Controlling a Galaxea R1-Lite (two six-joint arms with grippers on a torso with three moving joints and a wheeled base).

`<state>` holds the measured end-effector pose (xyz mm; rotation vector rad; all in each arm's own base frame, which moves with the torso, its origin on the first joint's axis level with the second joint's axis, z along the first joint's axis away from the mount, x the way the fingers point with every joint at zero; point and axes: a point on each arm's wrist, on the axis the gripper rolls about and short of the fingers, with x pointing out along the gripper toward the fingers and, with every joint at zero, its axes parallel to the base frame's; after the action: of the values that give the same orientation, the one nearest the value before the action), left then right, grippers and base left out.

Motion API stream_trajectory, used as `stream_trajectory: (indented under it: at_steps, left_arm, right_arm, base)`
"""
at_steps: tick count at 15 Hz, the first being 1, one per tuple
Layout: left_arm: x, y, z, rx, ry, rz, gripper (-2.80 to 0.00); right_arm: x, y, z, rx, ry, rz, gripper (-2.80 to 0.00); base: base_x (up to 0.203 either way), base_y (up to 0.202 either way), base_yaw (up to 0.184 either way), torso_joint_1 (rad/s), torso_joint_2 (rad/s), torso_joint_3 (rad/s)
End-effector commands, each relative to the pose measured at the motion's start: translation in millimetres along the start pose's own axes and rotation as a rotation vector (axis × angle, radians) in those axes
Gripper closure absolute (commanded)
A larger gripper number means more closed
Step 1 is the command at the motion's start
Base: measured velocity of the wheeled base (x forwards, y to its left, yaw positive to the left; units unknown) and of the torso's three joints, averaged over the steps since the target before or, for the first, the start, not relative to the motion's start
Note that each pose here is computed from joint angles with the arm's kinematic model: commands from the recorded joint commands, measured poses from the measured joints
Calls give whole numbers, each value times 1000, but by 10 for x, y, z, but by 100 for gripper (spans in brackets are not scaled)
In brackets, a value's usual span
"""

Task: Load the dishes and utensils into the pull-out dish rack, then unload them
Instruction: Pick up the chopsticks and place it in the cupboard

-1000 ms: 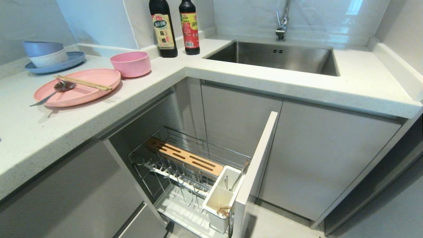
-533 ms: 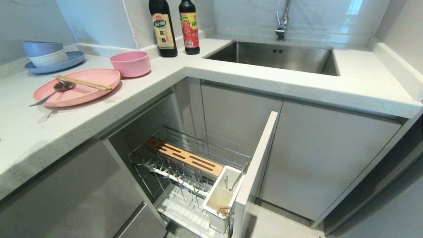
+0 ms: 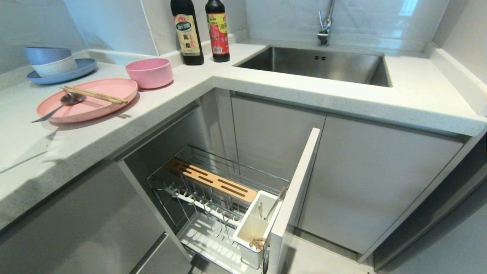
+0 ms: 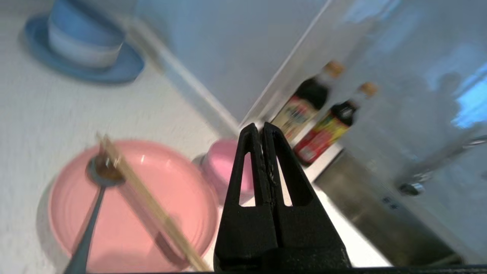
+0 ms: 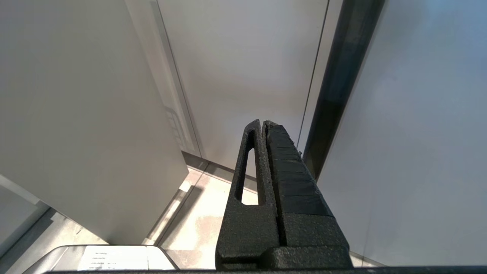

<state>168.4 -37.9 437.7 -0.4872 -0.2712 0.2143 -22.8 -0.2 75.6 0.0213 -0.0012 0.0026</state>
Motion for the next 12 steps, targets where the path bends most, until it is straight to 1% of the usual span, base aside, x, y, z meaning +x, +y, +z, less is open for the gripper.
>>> stream_trajectory:
  at_steps: [1,3,4,5,6,8,11,12]
  left_arm:
    - [240,-76,-254,36,81,52,0]
    - [286,-53,-367,76,150,122,0]
    - [285,-22,-442,115,208,161,0]
    - [269,4,-500,132,263,196,0]
    - [263,20,-528,129,297,224,0]
    - [294,74,-536,138,303,272,0]
    - [503,153,-647,161,308,340,0]
    - [566,171,-655,159,301,356,-280]
  right_arm:
    - [1,0,-4,0,1,0,0]
    - [1,0,-4,0,1,0,0]
    - [1,0,-4,0,1,1,0]
    - [1,0,-4,0,1,0,0]
    - [1,0,-4,0,1,0,0]
    - [1,0,-4,0,1,0,0]
    - [1,0,-4,0,1,0,0]
    - [1,0,-4,0,1,0,0]
  base:
    - [0,0,0,0,0,0]
    - [0,0,0,0,0,0]
    - [0,0,0,0,0,0]
    - [0,0,0,0,0,0]
    - [0,0,0,0,0,0]
    - [0,0,0,0,0,0]
    - [0,0,0,0,0,0]
    - [0,0,0,0,0,0]
